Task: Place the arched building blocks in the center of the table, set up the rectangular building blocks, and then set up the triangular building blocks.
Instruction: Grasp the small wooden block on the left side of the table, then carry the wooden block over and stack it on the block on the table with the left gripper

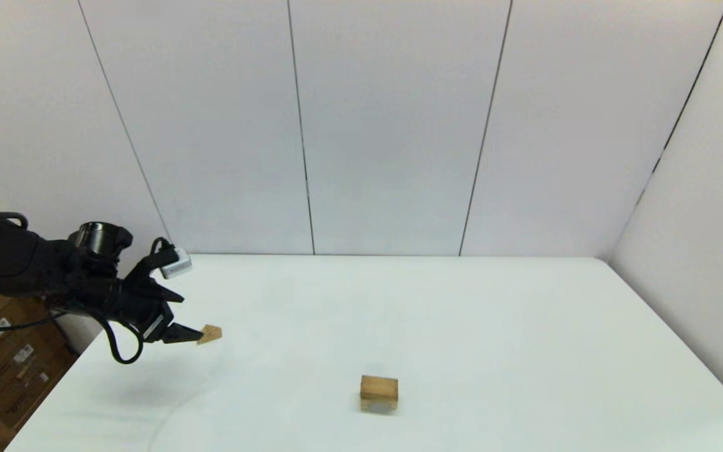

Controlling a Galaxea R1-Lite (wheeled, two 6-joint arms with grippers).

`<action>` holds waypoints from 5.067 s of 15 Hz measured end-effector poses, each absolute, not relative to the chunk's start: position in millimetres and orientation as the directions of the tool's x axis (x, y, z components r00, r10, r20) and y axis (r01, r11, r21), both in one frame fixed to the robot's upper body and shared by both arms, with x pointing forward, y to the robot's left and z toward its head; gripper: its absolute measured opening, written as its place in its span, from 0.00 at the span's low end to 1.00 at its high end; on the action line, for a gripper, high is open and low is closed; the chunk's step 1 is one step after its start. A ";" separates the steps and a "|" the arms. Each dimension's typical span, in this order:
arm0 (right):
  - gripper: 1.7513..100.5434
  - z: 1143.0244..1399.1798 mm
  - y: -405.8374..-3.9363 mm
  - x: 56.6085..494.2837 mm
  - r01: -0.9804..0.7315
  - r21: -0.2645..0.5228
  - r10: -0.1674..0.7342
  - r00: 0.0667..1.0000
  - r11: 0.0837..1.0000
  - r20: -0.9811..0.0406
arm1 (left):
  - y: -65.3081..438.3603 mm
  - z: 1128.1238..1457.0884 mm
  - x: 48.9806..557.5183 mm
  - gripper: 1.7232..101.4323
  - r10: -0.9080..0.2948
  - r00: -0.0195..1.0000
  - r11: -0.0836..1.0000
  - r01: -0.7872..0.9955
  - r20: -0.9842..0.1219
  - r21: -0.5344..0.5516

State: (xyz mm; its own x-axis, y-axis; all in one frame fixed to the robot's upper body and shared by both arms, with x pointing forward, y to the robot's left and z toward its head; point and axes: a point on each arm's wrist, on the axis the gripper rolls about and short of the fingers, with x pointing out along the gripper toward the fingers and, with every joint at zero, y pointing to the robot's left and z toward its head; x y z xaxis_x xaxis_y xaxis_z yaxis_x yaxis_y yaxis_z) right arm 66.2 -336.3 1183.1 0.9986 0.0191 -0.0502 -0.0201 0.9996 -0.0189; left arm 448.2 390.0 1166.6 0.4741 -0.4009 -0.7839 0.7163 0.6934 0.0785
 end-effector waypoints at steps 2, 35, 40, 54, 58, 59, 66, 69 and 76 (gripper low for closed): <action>0.97 1182.9 -336.3 66.3 -0.020 -0.019 0.019 0.998 1.000 -0.051 | 393.1 1165.8 453.9 0.96 -0.399 0.469 0.692 0.718 -0.788 0.076; 0.97 1183.0 -336.3 66.2 -0.020 -0.019 0.019 0.999 1.000 -0.051 | 400.3 1100.6 492.8 0.96 -0.424 0.395 0.649 0.760 -0.815 0.031; 0.97 1183.0 -336.3 66.2 -0.020 -0.018 0.019 0.999 1.000 -0.051 | 396.5 1094.2 495.6 0.96 -0.428 0.383 0.644 0.765 -0.818 0.021; 0.97 1182.9 -336.3 66.3 -0.020 -0.019 0.019 0.998 1.000 -0.052 | 391.2 1090.1 497.5 0.39 -0.434 0.374 0.636 0.772 -0.819 0.016; 0.97 1182.9 -336.3 66.3 -0.019 -0.019 0.018 0.999 1.000 -0.051 | 391.2 1090.0 497.3 0.20 -0.434 0.373 0.635 0.772 -0.820 0.015; 0.97 1182.9 -336.3 66.3 -0.020 -0.018 0.019 0.999 1.000 -0.051 | 391.2 1090.2 497.2 0.20 -0.434 0.373 0.636 0.772 -0.820 0.015; 0.97 1182.9 -336.3 66.3 -0.020 -0.019 0.019 0.998 1.000 -0.052 | 328.7 1143.9 500.8 0.20 -0.502 0.402 0.535 0.840 -0.766 0.090; 0.97 1183.0 -336.3 66.2 -0.020 -0.018 0.019 0.999 1.000 -0.051 | 264.1 1174.3 497.6 0.20 -0.566 0.379 0.441 0.889 -0.732 0.120; 0.97 1183.0 -336.3 66.2 -0.020 -0.019 0.019 0.999 1.000 -0.051 | 149.7 1223.8 481.9 0.20 -0.579 0.236 0.236 0.965 -0.781 0.117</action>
State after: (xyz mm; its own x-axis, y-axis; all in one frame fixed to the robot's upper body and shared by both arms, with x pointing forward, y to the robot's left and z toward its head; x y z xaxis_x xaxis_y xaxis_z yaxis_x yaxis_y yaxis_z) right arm 66.2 -336.3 1183.0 0.9985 0.0187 -0.0510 -0.0197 0.9996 -0.0189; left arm 481.9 149.7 1223.8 0.2363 -0.5785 -0.7807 0.9647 0.2357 0.1173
